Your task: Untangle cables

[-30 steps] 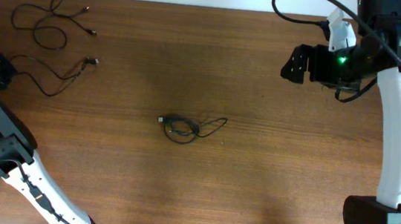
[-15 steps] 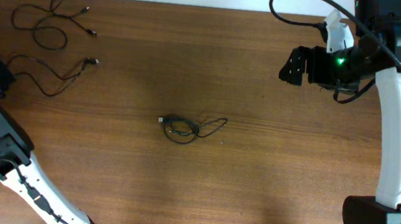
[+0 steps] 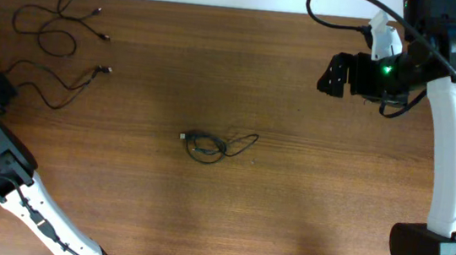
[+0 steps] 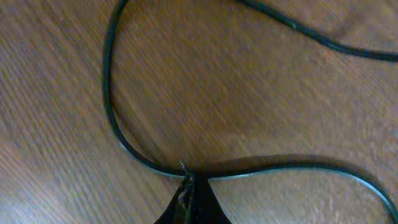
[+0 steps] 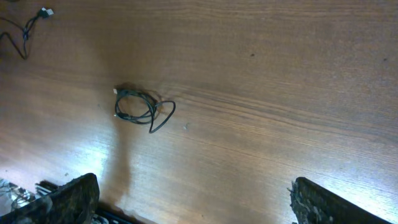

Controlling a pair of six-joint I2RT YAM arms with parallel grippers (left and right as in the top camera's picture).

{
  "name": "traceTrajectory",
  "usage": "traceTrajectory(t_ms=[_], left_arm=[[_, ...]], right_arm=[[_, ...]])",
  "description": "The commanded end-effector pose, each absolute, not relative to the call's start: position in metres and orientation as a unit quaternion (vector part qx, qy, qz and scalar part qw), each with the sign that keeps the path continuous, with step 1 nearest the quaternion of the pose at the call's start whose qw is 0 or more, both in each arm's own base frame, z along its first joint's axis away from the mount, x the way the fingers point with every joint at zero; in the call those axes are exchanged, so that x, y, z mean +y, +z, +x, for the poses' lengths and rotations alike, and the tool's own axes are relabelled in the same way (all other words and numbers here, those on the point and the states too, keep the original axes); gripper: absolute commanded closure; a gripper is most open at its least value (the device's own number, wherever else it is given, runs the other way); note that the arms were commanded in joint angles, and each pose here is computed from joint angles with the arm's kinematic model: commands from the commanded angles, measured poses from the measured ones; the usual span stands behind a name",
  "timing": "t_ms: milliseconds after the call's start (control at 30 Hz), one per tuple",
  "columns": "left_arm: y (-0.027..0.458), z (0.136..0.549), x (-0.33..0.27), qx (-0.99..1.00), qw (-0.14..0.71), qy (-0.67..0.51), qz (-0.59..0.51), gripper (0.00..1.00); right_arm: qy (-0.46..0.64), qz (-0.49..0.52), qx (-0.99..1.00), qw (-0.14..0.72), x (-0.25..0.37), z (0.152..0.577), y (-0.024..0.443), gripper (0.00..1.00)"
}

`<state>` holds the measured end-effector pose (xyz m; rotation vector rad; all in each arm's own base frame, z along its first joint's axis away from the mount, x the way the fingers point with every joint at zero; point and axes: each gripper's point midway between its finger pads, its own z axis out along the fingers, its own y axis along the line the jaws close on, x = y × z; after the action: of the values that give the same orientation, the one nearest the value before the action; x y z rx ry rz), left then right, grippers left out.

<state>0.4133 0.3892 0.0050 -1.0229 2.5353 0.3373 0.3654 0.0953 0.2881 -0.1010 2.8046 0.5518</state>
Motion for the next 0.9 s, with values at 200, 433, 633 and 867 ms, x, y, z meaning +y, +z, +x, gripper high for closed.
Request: traceTrajectory(t_ms=[200, 433, 633, 867], left_arm=[[-0.019, 0.418, 0.404, 0.911, 0.204, 0.136, -0.333, 1.0], [0.023, 0.419, 0.418, 0.9, 0.224, 0.145, -0.344, 1.0], [0.128, 0.456, 0.377, 0.877, 0.351, 0.016, -0.327, 0.65], [0.245, 0.496, 0.227, 0.816, 0.448, -0.335, -0.144, 0.01]], right_arm=[[0.19, -0.034, 0.971, 0.139, 0.097, 0.365, 0.289, 0.02], [0.189, -0.034, 0.972, 0.137, 0.097, 0.364, 0.288, 0.01], [0.19, -0.034, 0.972, 0.138, 0.097, 0.364, 0.288, 0.01], [0.232, -0.045, 0.963, 0.129, 0.114, 0.361, 0.292, 0.01]])
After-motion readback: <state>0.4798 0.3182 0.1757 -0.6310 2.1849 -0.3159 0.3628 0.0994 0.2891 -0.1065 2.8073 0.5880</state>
